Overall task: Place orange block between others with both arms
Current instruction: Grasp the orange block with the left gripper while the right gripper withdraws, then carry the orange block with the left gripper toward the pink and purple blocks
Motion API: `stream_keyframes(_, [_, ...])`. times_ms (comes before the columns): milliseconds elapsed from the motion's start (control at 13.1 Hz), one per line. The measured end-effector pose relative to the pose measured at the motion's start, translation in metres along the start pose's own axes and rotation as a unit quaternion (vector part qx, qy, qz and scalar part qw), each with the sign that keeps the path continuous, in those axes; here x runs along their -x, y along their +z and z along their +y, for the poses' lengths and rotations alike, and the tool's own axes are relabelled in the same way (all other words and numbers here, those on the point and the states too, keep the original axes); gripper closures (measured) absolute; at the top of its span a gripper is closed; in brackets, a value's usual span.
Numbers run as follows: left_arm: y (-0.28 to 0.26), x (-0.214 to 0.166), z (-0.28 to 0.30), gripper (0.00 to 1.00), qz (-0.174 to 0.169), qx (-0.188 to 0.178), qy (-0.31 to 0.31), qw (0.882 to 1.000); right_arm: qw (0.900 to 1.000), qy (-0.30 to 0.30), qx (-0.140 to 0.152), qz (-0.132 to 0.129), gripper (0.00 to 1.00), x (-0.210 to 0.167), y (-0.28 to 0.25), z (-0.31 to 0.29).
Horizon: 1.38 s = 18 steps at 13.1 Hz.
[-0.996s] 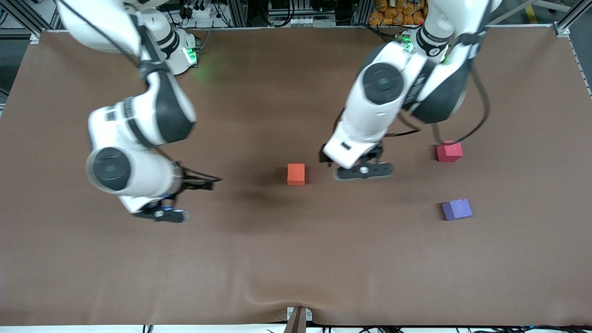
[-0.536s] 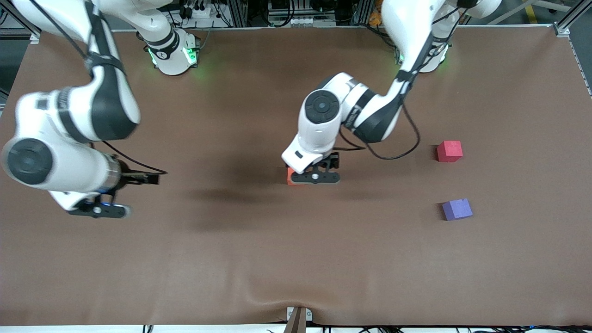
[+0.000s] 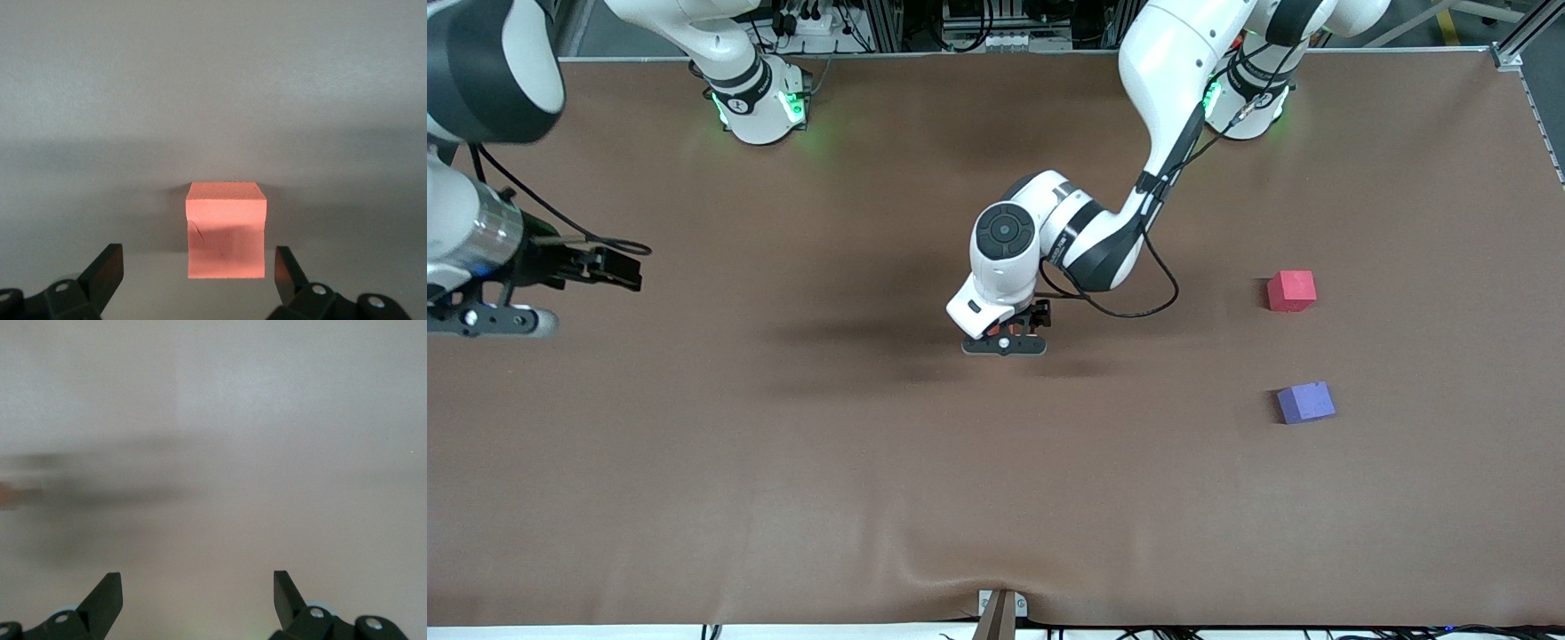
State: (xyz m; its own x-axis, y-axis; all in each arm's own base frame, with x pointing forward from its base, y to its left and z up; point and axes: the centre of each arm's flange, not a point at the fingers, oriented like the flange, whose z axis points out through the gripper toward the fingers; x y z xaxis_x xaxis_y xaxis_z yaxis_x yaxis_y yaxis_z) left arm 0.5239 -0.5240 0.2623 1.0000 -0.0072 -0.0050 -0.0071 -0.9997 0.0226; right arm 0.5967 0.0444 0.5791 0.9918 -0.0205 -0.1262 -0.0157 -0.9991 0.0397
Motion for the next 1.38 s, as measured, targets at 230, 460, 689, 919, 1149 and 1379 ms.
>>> stream_keyframes(230, [0.014,0.002,0.007,0.00,0.010,0.009,-0.030,0.999,1.000,0.002,-0.003,0.004,0.00,-0.001,0.000,0.033])
stream_keyframes(460, [0.027,0.004,0.011,0.00,0.013,0.013,-0.050,0.999,1.000,0.007,-0.007,0.017,0.00,0.011,-0.015,0.065])
stream_keyframes(689, [0.035,0.007,0.012,0.00,0.010,0.010,-0.051,0.999,1.000,0.009,-0.011,0.027,0.00,0.032,-0.021,0.088])
stream_keyframes(919, [0.048,0.012,0.014,0.00,0.004,0.003,-0.049,0.999,0.999,0.004,-0.013,0.031,0.00,0.045,-0.024,0.104])
stream_keyframes(1149, [0.061,0.015,0.014,0.12,-0.001,-0.003,-0.048,0.999,0.999,0.011,-0.016,0.030,0.00,0.059,-0.038,0.088])
stream_keyframes(1379, [0.062,0.015,0.014,0.44,0.000,-0.003,-0.048,0.999,0.998,0.041,-0.028,0.029,0.00,0.064,-0.043,0.080])
